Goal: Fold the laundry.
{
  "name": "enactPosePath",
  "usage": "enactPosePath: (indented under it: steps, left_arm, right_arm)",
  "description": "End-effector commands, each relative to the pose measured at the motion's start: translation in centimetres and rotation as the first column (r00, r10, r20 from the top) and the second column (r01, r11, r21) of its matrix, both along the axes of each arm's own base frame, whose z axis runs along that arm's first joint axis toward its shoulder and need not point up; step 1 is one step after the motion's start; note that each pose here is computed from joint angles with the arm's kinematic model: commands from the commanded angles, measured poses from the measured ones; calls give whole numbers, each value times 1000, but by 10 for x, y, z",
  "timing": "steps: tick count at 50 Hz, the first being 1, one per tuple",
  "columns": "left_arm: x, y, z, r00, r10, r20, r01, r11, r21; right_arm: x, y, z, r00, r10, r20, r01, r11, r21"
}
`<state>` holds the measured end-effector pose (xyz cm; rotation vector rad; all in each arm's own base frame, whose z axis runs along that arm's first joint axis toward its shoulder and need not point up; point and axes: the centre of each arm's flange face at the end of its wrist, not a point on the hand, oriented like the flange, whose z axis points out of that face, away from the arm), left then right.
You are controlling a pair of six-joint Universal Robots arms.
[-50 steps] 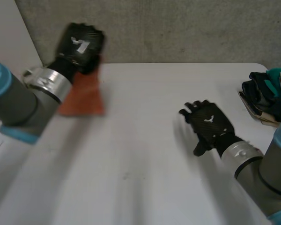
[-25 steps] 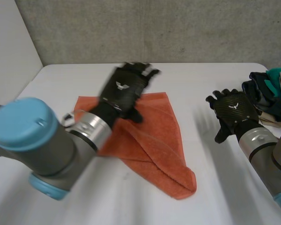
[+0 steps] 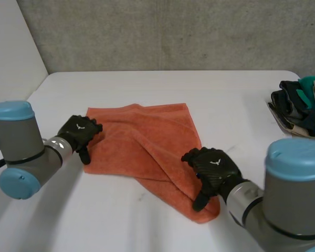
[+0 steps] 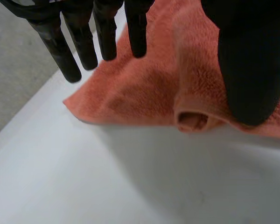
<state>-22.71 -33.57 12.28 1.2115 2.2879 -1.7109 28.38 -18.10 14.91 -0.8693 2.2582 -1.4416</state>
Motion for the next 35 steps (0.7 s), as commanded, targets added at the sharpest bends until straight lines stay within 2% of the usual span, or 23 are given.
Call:
enactPosePath:
  steps: [1,5,12,16,19,23,24,26,28,30,32,35]
  left_arm:
    - [-11,7,-6,997,-71,-29,72,997,33]
    - [-16,14,-7,996,-85,-29,87,995,57]
    - [-18,24,1,996,-82,-21,83,992,95]
    - [-21,38,40,997,-47,-63,52,996,68]
    - [-23,52,74,989,-17,-148,22,999,34]
    - [-29,78,121,955,-22,-297,16,1000,-24]
    - [-32,91,134,934,-34,-355,24,999,-30]
    - [-34,103,143,913,-42,-405,34,999,-25]
    - [-39,121,146,885,-54,-463,61,998,1]
    - [-45,133,142,869,-61,-491,91,995,38]
    - [-61,152,136,846,-94,-525,155,985,73]
    - [-77,163,123,835,-113,-539,195,976,97]
  right_arm:
    - [6,-11,-24,997,-51,-53,49,998,-42]
    - [8,-13,-31,997,-42,-68,39,998,-49]
    - [9,-26,-18,998,-65,-27,60,989,-136]
    - [9,-28,19,999,-42,-7,39,966,-257]
    - [6,-41,43,998,-58,-14,49,932,-359]
    - [-7,-82,80,989,-137,-48,93,854,-512]
    - [-10,-98,98,985,-167,-48,110,811,-574]
    - [-9,-110,117,982,-185,-37,121,767,-630]
    - [0,-126,129,982,-185,-35,113,728,-677]
    - [7,-138,130,984,-177,-24,111,712,-693]
    - [18,-155,131,987,-159,-8,105,686,-720]
    - [33,-173,126,992,-122,33,106,654,-749]
